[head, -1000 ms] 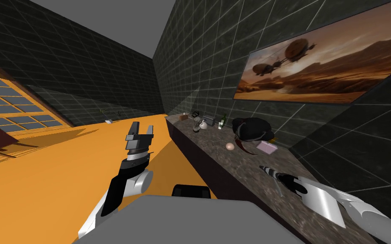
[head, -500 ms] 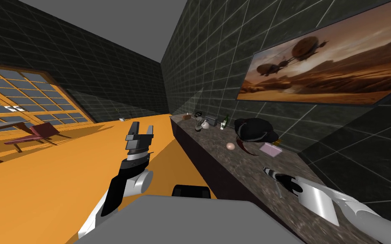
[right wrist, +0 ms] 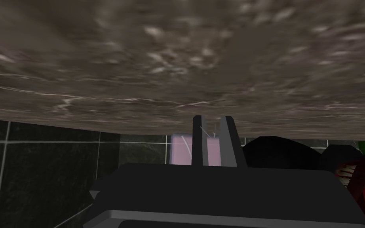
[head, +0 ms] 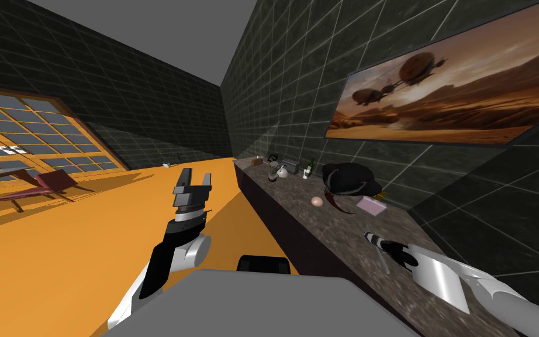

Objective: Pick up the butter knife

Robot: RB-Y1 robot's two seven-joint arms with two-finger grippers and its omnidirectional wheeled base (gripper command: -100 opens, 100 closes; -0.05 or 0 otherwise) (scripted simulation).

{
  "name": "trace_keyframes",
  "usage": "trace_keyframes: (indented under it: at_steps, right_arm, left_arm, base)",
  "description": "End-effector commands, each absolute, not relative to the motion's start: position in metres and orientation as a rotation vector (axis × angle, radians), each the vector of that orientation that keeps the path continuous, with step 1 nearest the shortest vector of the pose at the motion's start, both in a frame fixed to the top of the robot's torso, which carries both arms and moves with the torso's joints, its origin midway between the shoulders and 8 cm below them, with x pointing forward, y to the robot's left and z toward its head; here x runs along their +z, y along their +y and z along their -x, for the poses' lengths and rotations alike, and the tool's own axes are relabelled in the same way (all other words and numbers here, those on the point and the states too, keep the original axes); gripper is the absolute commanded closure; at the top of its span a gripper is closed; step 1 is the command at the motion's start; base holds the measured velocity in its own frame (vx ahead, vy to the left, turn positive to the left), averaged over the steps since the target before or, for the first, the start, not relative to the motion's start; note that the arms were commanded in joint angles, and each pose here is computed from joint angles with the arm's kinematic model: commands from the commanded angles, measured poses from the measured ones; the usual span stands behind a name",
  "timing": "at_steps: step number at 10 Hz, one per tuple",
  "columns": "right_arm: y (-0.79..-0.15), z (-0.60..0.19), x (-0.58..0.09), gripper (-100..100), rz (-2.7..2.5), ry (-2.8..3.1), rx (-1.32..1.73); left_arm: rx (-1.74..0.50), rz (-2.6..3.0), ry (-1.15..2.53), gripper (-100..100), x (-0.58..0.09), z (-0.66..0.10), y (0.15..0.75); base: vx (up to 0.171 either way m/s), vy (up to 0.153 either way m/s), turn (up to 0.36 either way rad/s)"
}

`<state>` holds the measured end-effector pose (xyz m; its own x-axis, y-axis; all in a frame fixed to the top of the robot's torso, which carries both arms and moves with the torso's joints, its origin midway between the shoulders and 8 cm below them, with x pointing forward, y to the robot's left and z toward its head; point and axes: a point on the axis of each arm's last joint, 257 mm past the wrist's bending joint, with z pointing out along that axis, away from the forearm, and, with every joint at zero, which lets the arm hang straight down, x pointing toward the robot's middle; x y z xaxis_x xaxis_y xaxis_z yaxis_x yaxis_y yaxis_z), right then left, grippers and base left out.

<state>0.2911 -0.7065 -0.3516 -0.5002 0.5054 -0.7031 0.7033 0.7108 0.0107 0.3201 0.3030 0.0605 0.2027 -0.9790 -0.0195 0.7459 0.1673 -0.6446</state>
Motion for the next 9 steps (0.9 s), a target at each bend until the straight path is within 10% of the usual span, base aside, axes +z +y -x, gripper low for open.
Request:
trace_keyframes:
  at_steps: [1,8,9]
  right_arm:
    - [-0.702,-0.297,-0.349,100,-0.881,2.219,-0.337]
    - [-0.695,-0.306,-0.336,100,-0.744,2.259,-0.281]
    - [-0.694,-0.306,-0.336,0,-0.74,2.261,-0.278]
  left_arm:
    - [-1.3,0.573,0.493,0,0.06,-0.32,0.303]
    - [-1.3,0.573,0.493,0,0.06,-0.32,0.303]
    - [-1.3,0.573,0.493,0,0.061,-0.32,0.303]
  base:
    - [0.055,0.033,-0.211]
    - [0.109,0.079,-0.215]
    - [0.007,0.009,0.01]
